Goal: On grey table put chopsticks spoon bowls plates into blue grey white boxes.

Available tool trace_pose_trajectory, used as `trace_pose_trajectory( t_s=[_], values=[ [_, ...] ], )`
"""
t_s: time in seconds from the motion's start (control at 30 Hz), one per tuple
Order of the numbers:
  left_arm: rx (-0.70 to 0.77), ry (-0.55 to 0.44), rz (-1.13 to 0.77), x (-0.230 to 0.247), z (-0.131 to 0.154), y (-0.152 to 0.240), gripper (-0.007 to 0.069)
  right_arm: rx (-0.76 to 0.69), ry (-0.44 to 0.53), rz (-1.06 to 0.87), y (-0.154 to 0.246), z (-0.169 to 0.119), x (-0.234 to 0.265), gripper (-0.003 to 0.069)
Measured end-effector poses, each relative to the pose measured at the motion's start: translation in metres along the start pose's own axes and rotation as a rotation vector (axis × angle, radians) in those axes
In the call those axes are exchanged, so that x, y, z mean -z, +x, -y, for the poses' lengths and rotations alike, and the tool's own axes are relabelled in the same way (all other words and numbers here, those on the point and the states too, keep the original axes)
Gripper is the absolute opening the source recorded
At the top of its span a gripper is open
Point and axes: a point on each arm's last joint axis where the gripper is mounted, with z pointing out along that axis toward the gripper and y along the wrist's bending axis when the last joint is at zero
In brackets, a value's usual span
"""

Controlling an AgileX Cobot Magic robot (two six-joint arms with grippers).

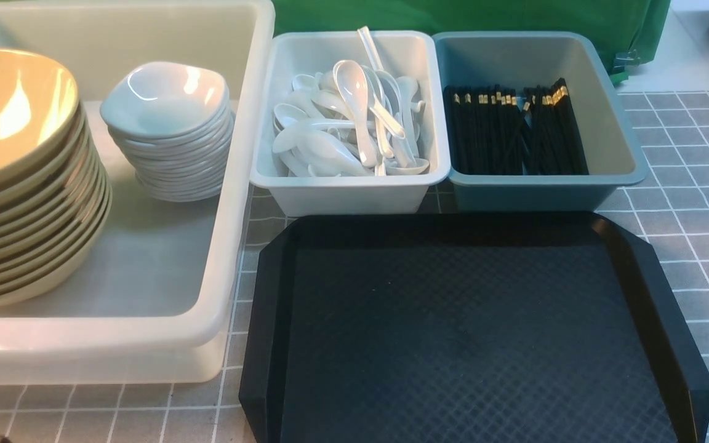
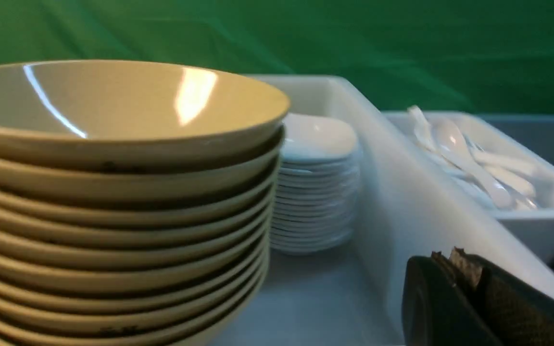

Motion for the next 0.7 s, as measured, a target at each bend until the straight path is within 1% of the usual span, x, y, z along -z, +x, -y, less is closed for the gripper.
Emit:
trace_pose_trajectory(
  t_s=[0.1,0.2,0.43,0.7],
  values=[
    [0.040,-0.067,0.001,-0.002,-0.006,0.021,-0.0011,0.001,0.000,0.000,0.000,0.000,0.000,0.0066],
    [0.022,-0.096,-0.042,-0.002,-0.008,0.032,-0.0011,0.001,0.000,0.000,0.000,0.000,0.000,0.0071],
    [-0.003,-0.106,-0.228,0.001,-0.009,0.049,-0.0011,0.002,0.001,0.000,0.000,0.000,0.000,0.0078],
    [-0.044,-0.101,-0.233,0.001,-0.009,0.049,-0.0011,0.002,0.001,0.000,0.000,0.000,0.000,0.0084]
  ],
)
